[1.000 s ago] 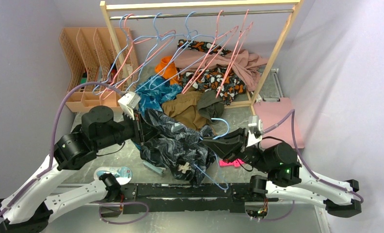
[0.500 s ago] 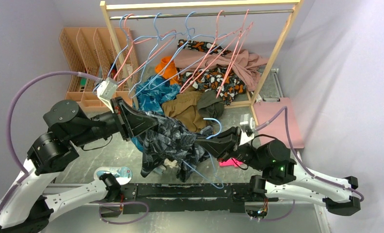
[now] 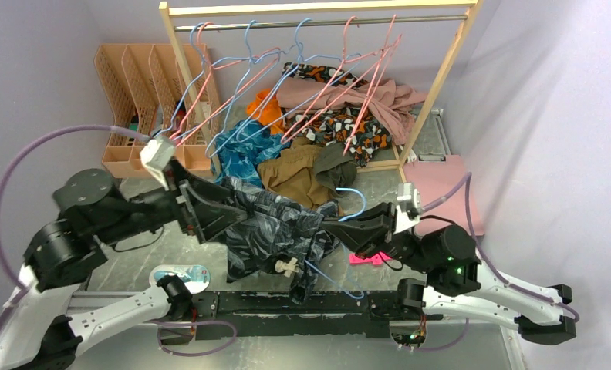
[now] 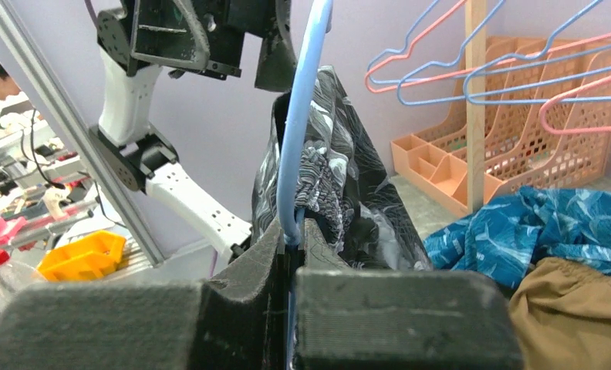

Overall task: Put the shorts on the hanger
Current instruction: Hang the shorts on the hanger.

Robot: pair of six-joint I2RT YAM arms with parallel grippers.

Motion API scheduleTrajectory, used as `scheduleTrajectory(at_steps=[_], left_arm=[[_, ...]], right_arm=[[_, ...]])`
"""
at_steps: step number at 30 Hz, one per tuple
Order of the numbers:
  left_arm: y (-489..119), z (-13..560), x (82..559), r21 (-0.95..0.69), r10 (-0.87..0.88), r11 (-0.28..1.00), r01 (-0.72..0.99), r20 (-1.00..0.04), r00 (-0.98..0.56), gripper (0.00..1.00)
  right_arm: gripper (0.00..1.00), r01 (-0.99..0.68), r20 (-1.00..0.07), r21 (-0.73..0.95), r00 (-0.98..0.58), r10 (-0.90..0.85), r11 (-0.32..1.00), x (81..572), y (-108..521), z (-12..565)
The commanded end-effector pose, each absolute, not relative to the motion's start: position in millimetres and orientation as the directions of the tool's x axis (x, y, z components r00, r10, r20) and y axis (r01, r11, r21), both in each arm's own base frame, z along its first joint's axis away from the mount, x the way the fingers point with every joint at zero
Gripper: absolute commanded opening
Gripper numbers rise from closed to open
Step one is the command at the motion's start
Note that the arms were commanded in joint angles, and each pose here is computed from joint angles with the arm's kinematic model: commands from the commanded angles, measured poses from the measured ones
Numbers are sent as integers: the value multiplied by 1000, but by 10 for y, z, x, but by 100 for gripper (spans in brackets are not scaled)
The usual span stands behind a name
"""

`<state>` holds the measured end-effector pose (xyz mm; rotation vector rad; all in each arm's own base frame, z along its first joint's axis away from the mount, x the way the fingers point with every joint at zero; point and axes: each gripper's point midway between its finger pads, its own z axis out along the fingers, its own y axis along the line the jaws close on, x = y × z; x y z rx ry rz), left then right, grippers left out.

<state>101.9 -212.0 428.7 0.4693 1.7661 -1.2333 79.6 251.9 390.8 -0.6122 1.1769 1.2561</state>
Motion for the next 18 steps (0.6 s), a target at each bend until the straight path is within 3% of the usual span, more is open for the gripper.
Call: scheduleTrajectory(at_steps=[1,7,10,13,18], left_arm=[[-1867,4505,971,-481,-206,475,737,-875,-438,99],[-1688,5186,929,-302,-211,486,820,-951,-225,99],[-1774,5425,876,-197,-202,427,883,-972,-119,99],[-1996,5402,804,-91,-160,312,946,-986,-42,99],[-2424,5038,539,-47,-42,-15,999,-998,-48,99]], right_arm=[[0,-941,-869,236,-91,487,244,746,2351,4161],[0,-955,-914,174,-66,400,240,673,2342,4202],[0,-962,-933,144,-54,357,233,637,2337,4201],[0,-969,-941,133,-57,334,207,581,2350,4180],[0,-979,-953,133,-83,293,155,507,2467,4051]])
